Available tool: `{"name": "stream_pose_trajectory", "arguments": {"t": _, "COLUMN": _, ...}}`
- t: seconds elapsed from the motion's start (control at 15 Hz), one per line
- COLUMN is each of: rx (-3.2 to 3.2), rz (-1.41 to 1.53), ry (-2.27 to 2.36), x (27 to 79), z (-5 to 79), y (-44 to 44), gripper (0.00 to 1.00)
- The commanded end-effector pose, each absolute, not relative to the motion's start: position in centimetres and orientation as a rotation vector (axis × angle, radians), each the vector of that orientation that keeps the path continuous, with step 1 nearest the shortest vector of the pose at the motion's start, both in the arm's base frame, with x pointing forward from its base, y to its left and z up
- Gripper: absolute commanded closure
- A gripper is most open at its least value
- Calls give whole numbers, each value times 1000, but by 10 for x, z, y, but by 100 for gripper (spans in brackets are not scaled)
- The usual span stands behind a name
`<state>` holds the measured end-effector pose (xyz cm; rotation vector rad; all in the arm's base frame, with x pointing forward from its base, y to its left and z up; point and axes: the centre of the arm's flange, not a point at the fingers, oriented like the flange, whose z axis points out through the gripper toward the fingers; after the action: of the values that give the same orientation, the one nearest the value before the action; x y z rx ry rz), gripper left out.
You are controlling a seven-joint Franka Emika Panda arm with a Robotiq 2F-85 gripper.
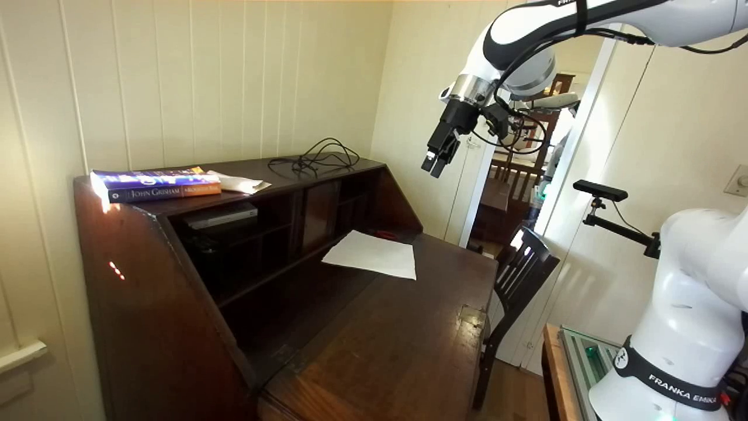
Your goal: Open the cabinet door at the center
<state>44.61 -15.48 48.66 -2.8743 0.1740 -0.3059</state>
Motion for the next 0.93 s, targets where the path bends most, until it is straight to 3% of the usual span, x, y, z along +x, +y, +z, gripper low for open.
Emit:
{"name": "stream_pose_trajectory", "arguments": {"t": 0.0, "rx": -2874, "rz": -306, "ry": 174, "x": 446, "z": 487, "y": -155, "gripper": 0}}
{"name": "stream_pose_trajectory", "arguments": {"t": 0.13, "rx": -2874, "rz": -306, "ry": 174, "x": 446, "z": 487, "y": -155, "gripper": 0}}
{"name": "stream_pose_trajectory", "arguments": {"t": 0.87, "rx": -3019, "rz": -997, "ry": 297, "x": 482, "z": 381, "y": -109, "gripper": 0}}
